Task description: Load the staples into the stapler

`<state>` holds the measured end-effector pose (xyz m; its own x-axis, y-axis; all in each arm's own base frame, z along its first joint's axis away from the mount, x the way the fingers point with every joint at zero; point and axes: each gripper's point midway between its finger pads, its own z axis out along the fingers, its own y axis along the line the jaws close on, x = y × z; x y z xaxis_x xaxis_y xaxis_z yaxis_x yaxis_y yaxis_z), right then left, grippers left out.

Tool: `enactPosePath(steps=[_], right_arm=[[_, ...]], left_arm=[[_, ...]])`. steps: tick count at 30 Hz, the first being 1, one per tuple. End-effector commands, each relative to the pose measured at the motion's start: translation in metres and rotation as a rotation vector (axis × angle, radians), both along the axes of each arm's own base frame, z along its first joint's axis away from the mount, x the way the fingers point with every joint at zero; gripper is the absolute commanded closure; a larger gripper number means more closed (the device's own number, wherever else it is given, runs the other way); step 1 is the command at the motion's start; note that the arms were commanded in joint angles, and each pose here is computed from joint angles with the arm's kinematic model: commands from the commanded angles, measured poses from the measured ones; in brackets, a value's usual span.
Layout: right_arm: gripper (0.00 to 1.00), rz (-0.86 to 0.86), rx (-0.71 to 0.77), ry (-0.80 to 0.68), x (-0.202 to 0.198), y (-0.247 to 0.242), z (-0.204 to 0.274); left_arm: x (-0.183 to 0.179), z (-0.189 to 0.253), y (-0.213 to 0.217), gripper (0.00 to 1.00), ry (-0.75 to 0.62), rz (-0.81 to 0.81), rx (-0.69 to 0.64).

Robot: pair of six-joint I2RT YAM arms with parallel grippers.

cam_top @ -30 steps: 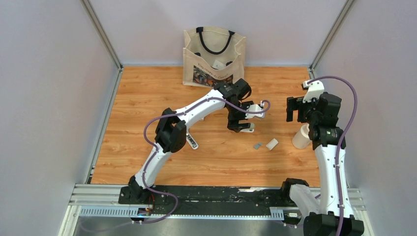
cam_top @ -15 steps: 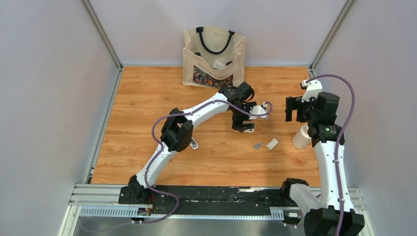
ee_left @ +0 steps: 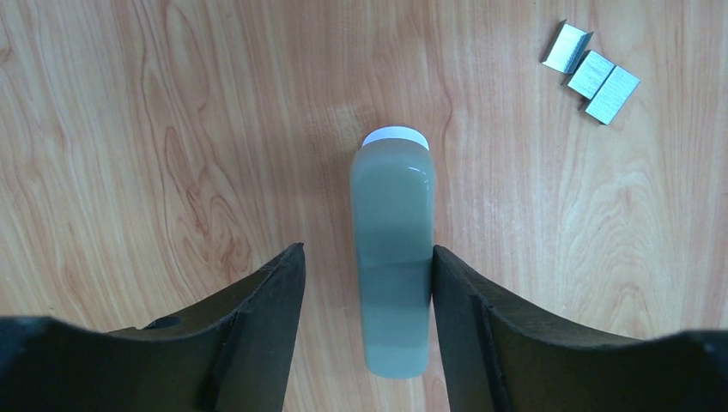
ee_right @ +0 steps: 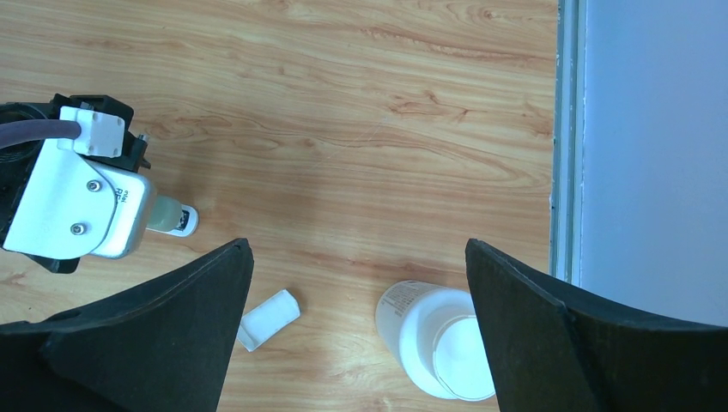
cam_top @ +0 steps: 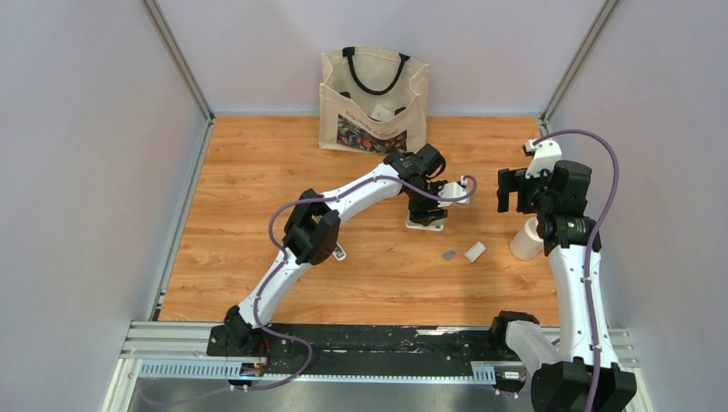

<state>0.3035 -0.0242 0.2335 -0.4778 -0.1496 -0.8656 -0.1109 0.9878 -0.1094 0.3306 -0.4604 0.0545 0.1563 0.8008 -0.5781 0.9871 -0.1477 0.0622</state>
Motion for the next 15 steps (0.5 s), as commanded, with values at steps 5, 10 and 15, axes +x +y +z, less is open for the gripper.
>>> enactPosePath(steps=[5, 10, 15], right_arm=[[0.00, 0.006, 0.004, -0.041, 0.0051, 0.0005, 0.0065], [0.00, 0.008, 0.006, -0.044, 0.0047, 0.0012, 0.0074], [0.00, 0.009, 0.007, -0.043, 0.0045, 0.0017, 0.0071]], left_arm=[[-0.0006, 0.0163, -0.0111, 0.36, -0.006, -0.010, -0.047], [-0.0007, 0.0150, -0.0105, 0.31, -0.014, -0.014, -0.037], [-0.0038, 0.0119, -0.0102, 0.32, -0.020, -0.027, -0.020]])
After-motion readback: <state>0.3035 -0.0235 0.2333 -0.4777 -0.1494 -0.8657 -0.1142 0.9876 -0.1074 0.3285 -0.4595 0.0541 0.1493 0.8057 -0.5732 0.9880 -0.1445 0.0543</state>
